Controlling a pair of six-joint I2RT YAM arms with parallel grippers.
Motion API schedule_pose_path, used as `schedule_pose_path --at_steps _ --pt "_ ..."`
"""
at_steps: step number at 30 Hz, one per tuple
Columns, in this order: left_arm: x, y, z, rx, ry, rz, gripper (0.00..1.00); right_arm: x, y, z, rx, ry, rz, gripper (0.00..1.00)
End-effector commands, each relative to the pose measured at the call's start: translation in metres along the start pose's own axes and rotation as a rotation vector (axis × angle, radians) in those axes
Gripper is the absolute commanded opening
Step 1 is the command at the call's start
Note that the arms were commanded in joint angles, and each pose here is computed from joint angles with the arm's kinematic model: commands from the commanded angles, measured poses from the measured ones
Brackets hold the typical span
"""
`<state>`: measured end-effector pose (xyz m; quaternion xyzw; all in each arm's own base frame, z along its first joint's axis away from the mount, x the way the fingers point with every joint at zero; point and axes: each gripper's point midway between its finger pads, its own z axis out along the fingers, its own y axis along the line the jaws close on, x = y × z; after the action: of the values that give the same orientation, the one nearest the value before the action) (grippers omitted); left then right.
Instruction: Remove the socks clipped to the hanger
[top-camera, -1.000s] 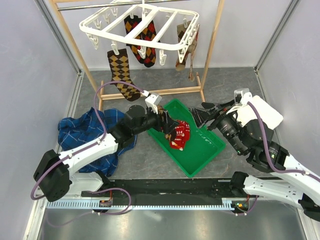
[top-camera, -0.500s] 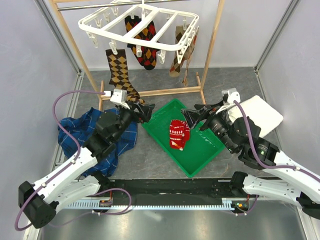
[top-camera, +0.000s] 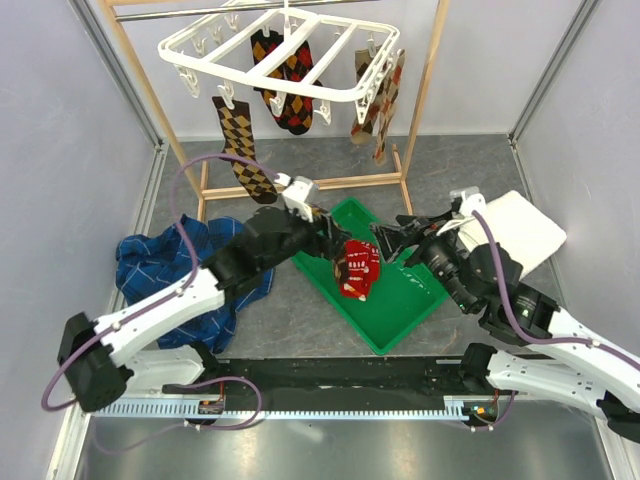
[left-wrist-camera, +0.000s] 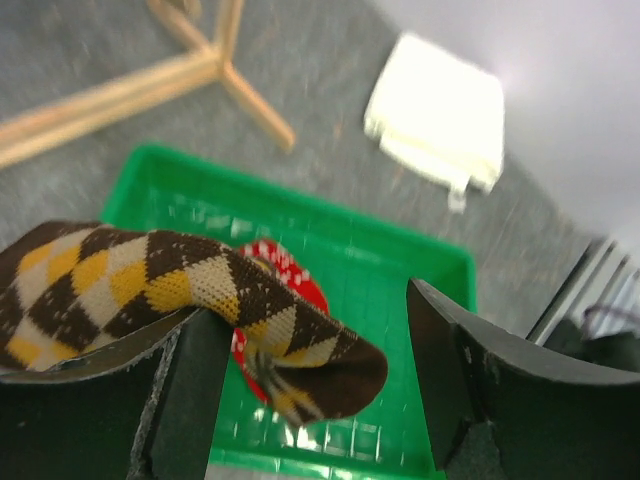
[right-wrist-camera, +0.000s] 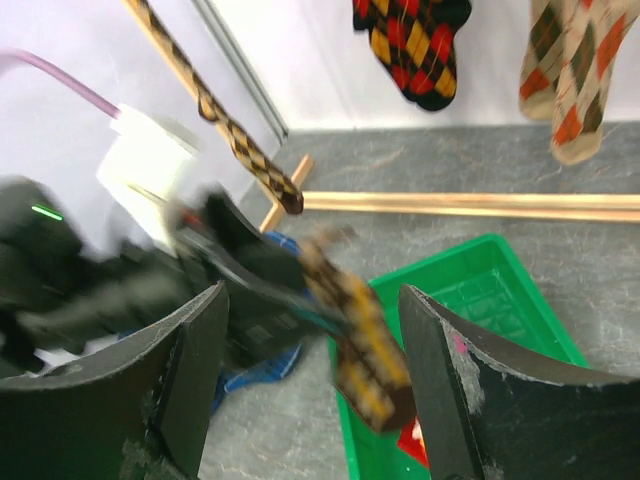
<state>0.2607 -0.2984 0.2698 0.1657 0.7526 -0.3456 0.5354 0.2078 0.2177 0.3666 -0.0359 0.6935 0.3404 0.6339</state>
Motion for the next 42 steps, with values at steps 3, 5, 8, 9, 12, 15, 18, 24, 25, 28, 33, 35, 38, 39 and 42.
schedule_pose_path --at_steps 3,5,8,9,12,15,18,24,25,28,33,35,38,39,42 --pt "0.063 0.036 0.014 -0.221 0.239 0.092 0.76 -0.018 -0.006 -0.009 0.016 -0.071 0.025 0.76" --pt "0.07 0.042 0.013 -0.26 0.278 0.104 0.79 -0.018 -0.007 -0.009 0.024 -0.071 0.022 0.76" --pt "0.064 0.044 0.006 -0.281 0.28 0.106 0.83 -0.018 -0.007 -0.008 0.026 -0.071 0.022 0.76" --pt "0.062 0.046 0.004 -0.293 0.273 0.108 0.84 -0.017 -0.007 -0.007 0.027 -0.067 0.021 0.76" --pt "0.045 0.054 -0.009 -0.352 0.218 0.112 0.85 -0.013 -0.006 -0.005 0.025 -0.056 0.022 0.76" --pt "0.022 0.078 -0.028 -0.489 0.138 0.122 0.87 -0.01 -0.005 -0.004 0.022 -0.049 0.025 0.76" --pt "-0.005 0.104 -0.044 -0.606 0.055 0.109 0.89 -0.009 -0.003 -0.002 0.013 -0.045 0.024 0.76" --pt "-0.069 0.127 -0.06 -0.656 -0.14 0.122 0.91 -0.01 0.003 0.001 -0.008 -0.04 0.022 0.76" --pt "-0.075 0.128 -0.059 -0.653 -0.156 0.131 0.91 -0.011 0.004 0.001 -0.01 -0.042 0.017 0.76" --pt "-0.094 0.134 -0.056 -0.64 -0.196 0.158 0.91 -0.011 0.006 0.001 -0.021 -0.039 0.017 0.76" --pt "-0.113 0.155 -0.05 -0.68 -0.219 0.181 0.91 -0.009 0.006 0.0 -0.028 -0.033 0.01 0.76" --pt "-0.114 0.159 -0.043 -0.681 -0.21 0.19 0.91 -0.008 0.007 0.001 -0.029 -0.03 -0.001 0.77" --pt "-0.123 0.161 -0.032 -0.662 -0.224 0.215 0.89 -0.009 0.009 0.001 -0.038 -0.027 -0.002 0.77" --pt "-0.125 0.163 -0.03 -0.67 -0.226 0.22 0.89 -0.009 0.01 0.001 -0.042 -0.024 -0.006 0.77" --pt "-0.132 0.177 -0.029 -0.752 -0.221 0.22 0.8 -0.009 0.011 0.002 -0.045 -0.02 -0.012 0.77"
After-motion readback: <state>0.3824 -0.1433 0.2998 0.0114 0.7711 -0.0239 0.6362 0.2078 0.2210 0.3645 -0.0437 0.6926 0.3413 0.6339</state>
